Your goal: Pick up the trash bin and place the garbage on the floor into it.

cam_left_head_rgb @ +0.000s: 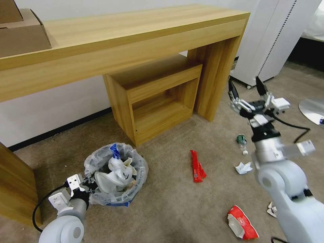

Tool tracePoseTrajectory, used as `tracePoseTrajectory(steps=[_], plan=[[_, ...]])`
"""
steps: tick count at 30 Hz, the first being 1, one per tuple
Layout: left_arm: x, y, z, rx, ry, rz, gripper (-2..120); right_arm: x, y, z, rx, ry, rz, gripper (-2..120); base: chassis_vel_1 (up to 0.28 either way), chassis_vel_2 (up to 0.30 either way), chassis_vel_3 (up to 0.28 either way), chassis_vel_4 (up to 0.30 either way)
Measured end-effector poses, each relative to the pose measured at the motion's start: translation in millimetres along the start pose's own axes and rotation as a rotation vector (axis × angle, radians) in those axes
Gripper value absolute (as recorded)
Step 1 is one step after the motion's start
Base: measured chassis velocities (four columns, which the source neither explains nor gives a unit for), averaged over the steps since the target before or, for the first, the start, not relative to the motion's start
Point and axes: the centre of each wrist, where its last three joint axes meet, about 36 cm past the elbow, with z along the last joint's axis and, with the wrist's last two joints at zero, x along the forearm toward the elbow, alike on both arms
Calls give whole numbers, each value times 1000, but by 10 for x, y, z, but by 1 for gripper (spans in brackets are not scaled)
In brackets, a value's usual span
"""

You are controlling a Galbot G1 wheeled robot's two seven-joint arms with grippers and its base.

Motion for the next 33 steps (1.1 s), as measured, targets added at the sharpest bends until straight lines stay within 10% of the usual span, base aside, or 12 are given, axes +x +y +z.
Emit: tracePoseTrajectory(steps=[11,33], plan=[[-88,34,31,-2,13,5,0,406,12,-49,-84,745,362,100,0,0,0,0],[-193,119,130,16,8,-27,0,1336,-185,918,367,1362,347,100,0,0,0,0]])
